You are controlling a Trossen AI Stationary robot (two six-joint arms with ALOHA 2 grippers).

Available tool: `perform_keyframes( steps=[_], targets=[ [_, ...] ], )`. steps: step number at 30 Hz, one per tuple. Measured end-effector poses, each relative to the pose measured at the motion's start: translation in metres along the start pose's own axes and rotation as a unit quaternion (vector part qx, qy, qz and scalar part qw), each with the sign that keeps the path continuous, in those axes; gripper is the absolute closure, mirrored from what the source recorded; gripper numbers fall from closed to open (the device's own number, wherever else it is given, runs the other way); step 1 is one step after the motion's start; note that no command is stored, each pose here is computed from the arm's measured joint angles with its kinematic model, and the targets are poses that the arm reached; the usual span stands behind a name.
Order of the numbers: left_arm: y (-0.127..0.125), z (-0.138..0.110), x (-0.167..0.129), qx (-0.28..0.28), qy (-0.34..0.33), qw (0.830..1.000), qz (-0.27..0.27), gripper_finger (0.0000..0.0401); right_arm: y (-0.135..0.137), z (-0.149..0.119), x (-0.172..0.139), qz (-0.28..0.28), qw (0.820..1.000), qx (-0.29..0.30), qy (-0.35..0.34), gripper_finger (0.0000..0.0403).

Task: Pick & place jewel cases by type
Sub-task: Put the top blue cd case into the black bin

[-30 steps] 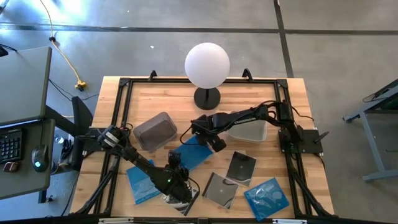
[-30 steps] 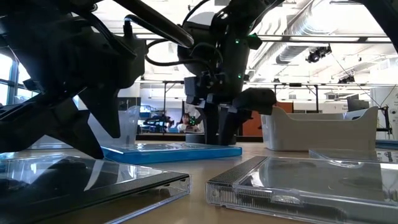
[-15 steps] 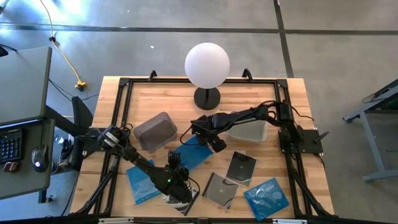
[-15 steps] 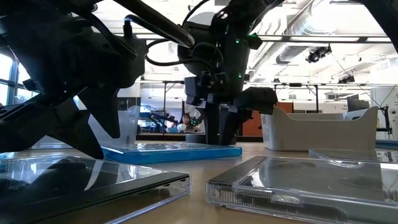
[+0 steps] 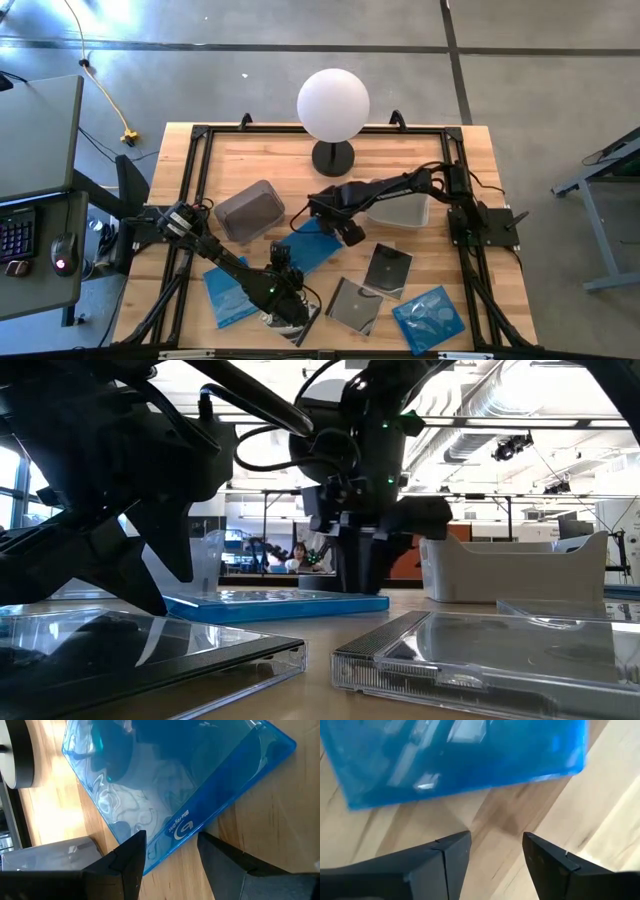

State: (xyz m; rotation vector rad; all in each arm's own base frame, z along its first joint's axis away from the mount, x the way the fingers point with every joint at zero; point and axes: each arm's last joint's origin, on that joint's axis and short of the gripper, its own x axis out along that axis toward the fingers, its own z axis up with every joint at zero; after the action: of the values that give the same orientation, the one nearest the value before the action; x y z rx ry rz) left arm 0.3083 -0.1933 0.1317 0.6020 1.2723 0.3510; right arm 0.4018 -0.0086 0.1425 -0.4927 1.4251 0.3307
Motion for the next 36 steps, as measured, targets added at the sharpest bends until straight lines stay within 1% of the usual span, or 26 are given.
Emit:
perform_keyframes(
  steps=[3, 9, 15, 20, 24, 31, 36],
  targets=[
    [0.000, 0.000, 0.000, 0.000, 0.000, 1.000, 0.000, 0.0219, 0.001, -0.001, 0.000, 0.006, 1.000, 0.000, 0.004, 0.0226],
    [0.000, 0.000, 0.000, 0.000, 0.000, 1.000, 0.000, 0.0219, -0.007, -0.002, 0.001, 0.035, 0.999, 0.015, -0.038, 0.0226],
    [0.000, 0.000, 0.000, 0.000, 0.000, 1.000, 0.001, 0.0219, -0.008, -0.004, 0.004, 0.039, 0.999, 0.015, -0.029, 0.0226],
    [0.000, 0.000, 0.000, -0.002, -0.002, 1.000, 0.003, 0.0219, -0.002, -0.011, 0.019, 0.040, 0.998, 0.013, -0.044, 0.0226],
    [0.000, 0.001, 0.001, -0.001, -0.010, 1.000, 0.019, 0.0219, 0.003, -0.016, 0.028, 0.040, 0.998, 0.010, -0.057, 0.0226],
    [0.001, 0.001, 0.001, 0.001, -0.012, 1.000, 0.026, 0.0219, 0.001, -0.013, 0.024, 0.046, 0.997, 0.013, -0.064, 0.0227],
    [0.007, 0.008, -0.010, 0.011, -0.010, 0.999, 0.030, 0.0219, 0.000, -0.011, 0.022, 0.051, 0.996, 0.007, -0.069, 0.0227]
  ],
)
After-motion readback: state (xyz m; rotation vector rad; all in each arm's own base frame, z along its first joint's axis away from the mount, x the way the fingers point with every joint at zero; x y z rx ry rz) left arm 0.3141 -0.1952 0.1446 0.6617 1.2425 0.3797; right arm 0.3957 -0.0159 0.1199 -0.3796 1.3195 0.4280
